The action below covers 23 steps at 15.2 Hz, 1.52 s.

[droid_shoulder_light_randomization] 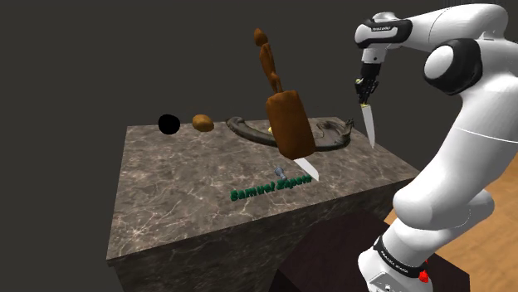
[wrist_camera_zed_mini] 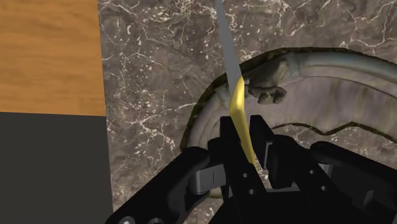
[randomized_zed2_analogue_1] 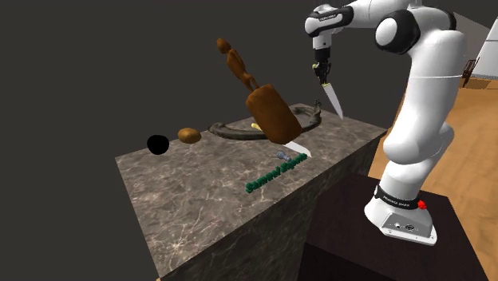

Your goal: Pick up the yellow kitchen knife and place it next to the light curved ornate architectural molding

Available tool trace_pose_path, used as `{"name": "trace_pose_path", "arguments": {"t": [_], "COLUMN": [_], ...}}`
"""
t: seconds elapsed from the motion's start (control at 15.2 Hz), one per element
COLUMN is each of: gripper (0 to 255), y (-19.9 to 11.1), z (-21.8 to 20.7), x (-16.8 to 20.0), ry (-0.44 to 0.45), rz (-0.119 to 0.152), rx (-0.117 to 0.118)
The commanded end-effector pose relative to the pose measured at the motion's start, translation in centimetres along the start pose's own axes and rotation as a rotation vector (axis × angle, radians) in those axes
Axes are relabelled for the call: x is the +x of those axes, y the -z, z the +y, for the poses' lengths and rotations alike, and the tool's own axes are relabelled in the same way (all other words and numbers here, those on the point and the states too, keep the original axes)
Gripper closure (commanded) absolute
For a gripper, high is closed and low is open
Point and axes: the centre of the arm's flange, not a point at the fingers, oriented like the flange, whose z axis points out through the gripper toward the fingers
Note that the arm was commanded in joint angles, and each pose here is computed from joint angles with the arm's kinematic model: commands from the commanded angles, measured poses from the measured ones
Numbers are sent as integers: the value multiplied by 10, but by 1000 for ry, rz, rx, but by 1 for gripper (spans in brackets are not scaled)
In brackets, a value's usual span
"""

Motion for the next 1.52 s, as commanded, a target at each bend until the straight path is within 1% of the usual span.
{"name": "trace_pose_path", "arguments": {"t": [0.0, 0.86, 1.45], "gripper": [255, 255, 255], "y": [-1, -12, -58], "z": [26, 199, 196], "x": [0, 8, 16], "ry": [1, 1, 1], "rz": [0, 0, 0], "rx": [0, 0, 0]}}
